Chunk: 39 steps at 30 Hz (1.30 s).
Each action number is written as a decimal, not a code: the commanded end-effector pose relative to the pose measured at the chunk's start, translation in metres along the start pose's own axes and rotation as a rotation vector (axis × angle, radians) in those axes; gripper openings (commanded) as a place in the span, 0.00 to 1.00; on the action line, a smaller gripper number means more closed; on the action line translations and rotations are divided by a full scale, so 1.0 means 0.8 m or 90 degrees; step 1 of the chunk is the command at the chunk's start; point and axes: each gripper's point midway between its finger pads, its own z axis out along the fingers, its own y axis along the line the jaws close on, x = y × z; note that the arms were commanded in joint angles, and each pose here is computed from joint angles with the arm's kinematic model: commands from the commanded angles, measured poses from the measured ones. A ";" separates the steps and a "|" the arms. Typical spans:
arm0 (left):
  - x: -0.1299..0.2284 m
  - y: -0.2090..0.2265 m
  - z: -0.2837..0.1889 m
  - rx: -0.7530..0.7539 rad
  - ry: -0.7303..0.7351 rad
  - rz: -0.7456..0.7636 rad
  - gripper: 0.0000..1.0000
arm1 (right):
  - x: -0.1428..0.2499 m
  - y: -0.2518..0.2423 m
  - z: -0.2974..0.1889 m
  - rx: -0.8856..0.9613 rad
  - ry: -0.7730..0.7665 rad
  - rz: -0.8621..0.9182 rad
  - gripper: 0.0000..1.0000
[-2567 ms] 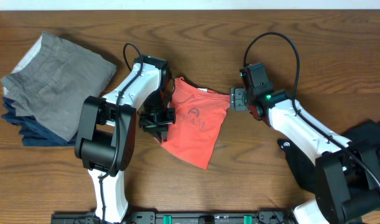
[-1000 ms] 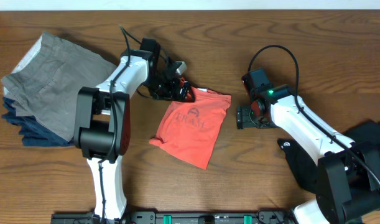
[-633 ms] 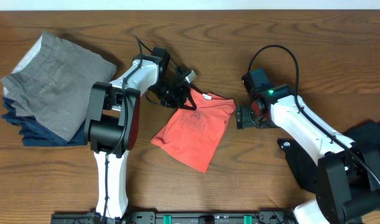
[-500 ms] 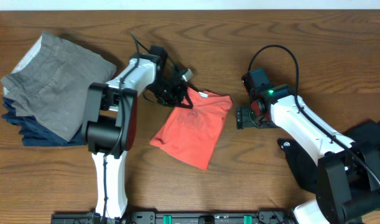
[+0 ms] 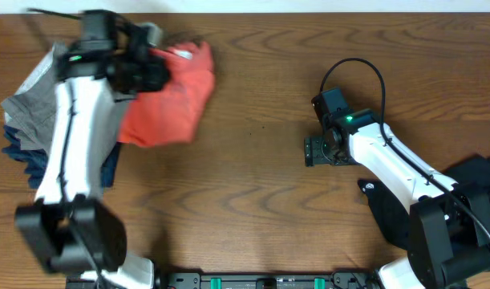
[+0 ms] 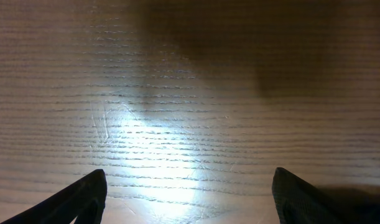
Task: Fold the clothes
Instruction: 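Carry the folded shirt left and place it on the clothes stack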
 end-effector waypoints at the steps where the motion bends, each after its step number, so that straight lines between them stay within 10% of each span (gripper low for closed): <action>1: -0.025 0.052 -0.050 -0.108 -0.074 -0.046 0.06 | -0.008 -0.002 -0.004 0.003 -0.012 0.015 0.83; 19: -0.010 0.293 -0.122 -0.313 -0.181 -0.287 0.14 | -0.007 -0.002 -0.004 0.004 -0.009 0.015 0.84; 23: 0.011 0.331 -0.111 -0.322 -0.171 -0.352 0.39 | -0.006 -0.002 -0.004 0.004 -0.009 0.015 0.84; 26: 0.022 0.350 -0.103 -0.325 -0.166 -0.391 0.98 | -0.006 -0.002 -0.004 0.004 -0.009 0.015 0.84; 39: -0.055 0.247 -0.141 -0.140 -0.280 -0.311 0.98 | -0.018 0.005 -0.004 -0.014 -0.031 0.017 0.95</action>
